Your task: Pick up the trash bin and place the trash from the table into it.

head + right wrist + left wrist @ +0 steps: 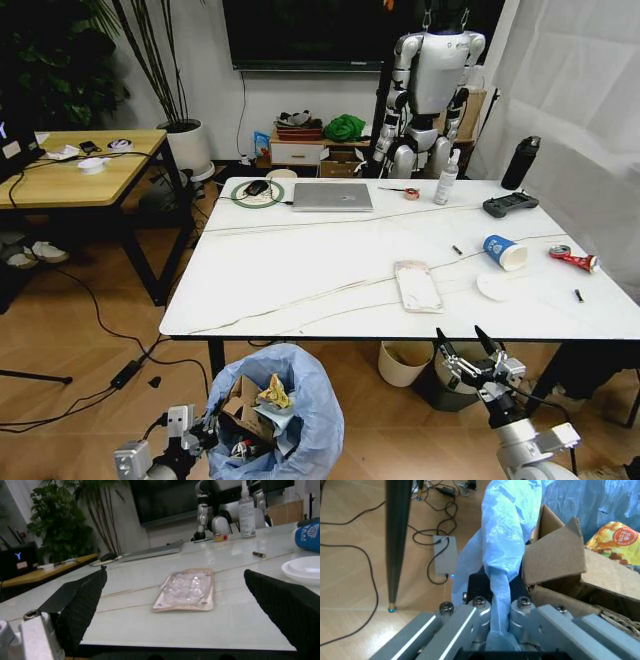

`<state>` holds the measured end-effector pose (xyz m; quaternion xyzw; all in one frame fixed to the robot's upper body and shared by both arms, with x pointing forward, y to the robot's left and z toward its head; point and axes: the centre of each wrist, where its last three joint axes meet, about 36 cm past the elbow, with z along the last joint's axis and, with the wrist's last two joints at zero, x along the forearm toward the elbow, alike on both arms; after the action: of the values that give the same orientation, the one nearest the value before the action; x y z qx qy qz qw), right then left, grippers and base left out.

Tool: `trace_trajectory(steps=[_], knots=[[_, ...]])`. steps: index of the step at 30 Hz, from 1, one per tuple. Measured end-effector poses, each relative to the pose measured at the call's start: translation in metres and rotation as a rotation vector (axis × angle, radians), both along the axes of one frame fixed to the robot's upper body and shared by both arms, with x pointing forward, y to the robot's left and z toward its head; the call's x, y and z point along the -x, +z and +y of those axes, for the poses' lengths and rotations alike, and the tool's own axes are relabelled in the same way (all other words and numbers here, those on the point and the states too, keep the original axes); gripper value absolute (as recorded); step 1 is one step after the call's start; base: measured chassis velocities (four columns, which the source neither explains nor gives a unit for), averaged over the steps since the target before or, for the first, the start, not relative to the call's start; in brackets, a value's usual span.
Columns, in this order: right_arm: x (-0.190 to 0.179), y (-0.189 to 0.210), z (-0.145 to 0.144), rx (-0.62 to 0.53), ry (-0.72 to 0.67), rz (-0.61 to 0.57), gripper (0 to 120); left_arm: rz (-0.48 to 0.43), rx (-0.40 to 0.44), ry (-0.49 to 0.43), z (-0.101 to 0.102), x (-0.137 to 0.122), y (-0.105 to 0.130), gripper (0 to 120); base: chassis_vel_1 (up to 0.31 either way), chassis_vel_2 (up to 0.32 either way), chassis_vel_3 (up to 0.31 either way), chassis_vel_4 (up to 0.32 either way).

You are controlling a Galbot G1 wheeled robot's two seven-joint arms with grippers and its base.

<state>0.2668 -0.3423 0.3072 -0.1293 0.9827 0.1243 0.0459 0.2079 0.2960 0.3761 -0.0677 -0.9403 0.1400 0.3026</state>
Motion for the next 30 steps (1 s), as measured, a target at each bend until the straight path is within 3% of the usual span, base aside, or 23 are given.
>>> trace_trajectory(steps=[17,23,30], knots=[[-0.007,-0.007,-0.003,0.047,0.050,0.001,100,-0.001,-0.004,0.004,0.001,0.000,0.000,0,-0.108,-0.115,0.107,0.101],[-0.034,0.000,-0.010,0.069,0.119,0.002,100,-0.008,-0.009,0.012,0.001,0.001,0.003,0,0.000,0.000,0.000,0.000],[-0.080,0.036,-0.013,0.182,0.210,0.013,100,-0.011,-0.025,0.031,0.002,0.007,0.006,0,0.000,0.000,0.000,0.000]])
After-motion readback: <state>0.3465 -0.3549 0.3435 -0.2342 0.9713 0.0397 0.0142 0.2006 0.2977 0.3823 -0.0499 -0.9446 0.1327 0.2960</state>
